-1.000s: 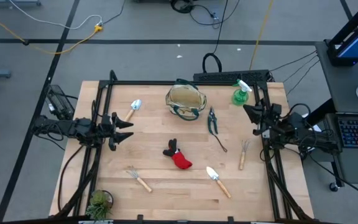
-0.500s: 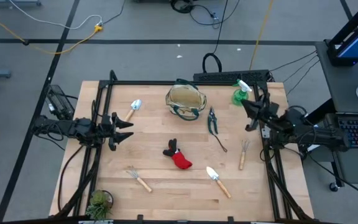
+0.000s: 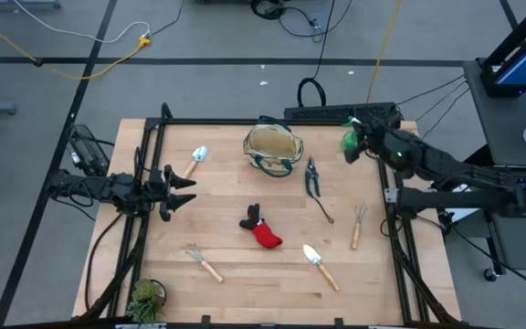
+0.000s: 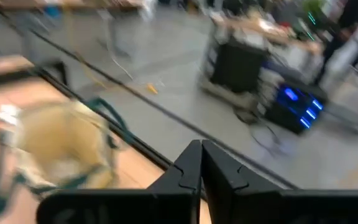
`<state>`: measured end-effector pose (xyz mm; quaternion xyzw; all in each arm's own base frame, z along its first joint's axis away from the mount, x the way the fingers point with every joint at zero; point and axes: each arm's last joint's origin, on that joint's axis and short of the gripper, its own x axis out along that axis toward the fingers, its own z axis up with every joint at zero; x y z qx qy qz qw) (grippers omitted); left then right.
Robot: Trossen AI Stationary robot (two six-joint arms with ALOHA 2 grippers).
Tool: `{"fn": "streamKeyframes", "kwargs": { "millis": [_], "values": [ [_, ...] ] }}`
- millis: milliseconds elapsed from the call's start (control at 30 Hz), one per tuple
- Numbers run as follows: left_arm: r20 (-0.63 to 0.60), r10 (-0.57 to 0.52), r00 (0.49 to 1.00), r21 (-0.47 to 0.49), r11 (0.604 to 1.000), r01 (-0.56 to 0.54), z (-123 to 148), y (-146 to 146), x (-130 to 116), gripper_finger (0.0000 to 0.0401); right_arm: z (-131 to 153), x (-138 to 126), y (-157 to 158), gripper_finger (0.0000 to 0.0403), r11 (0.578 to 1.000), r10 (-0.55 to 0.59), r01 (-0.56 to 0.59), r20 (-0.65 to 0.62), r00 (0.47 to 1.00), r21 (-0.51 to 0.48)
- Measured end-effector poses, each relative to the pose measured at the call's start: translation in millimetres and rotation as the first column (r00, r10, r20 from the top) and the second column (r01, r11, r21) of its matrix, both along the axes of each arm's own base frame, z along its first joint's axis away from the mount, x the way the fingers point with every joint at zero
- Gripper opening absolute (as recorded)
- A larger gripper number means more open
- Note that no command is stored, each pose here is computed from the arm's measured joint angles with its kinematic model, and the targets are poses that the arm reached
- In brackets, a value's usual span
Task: Pick & Place Garden tools in Gardening bag
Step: Put the green spray bottle into the green gardening bag
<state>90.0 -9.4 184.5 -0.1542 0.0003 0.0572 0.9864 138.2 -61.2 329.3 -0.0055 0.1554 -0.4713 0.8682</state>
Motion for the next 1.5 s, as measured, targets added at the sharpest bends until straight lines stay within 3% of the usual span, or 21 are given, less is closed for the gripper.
{"fn": "streamKeyframes", "kwargs": {
  "millis": [300,667,933,1100,1500],
  "values": [
    [-0.003,0.000,1.000,0.025,1.000,0.001,-0.1,0.0,0.0,0.0241,-15.5,5.3,-48.1,0.0048,0.962,-0.238,0.256,-0.169,0.956,0.093],
    [-0.004,0.000,1.000,0.025,1.000,0.001,-0.1,0.0,0.0,0.0241,-43.1,-3.0,-79.4,0.0160,0.902,-0.265,0.356,-0.339,0.903,0.243],
    [-0.005,0.000,1.000,0.034,0.999,0.000,-0.2,0.0,0.0,0.0241,-47.1,-8.4,-83.5,0.0240,0.889,-0.167,0.280,-0.314,0.935,0.361],
    [-0.006,0.002,1.000,0.043,0.999,-0.002,-0.1,0.1,0.0,0.0241,-47.3,-12.2,-87.2,0.0274,0.891,-0.146,0.266,-0.321,0.936,0.369],
    [-0.011,0.096,0.995,0.086,0.992,-0.095,-0.2,2.8,-0.4,0.0241,-62.3,-10.8,-107.2,0.0302,0.870,-0.091,0.256,-0.373,0.923,0.421]
  ]
}}
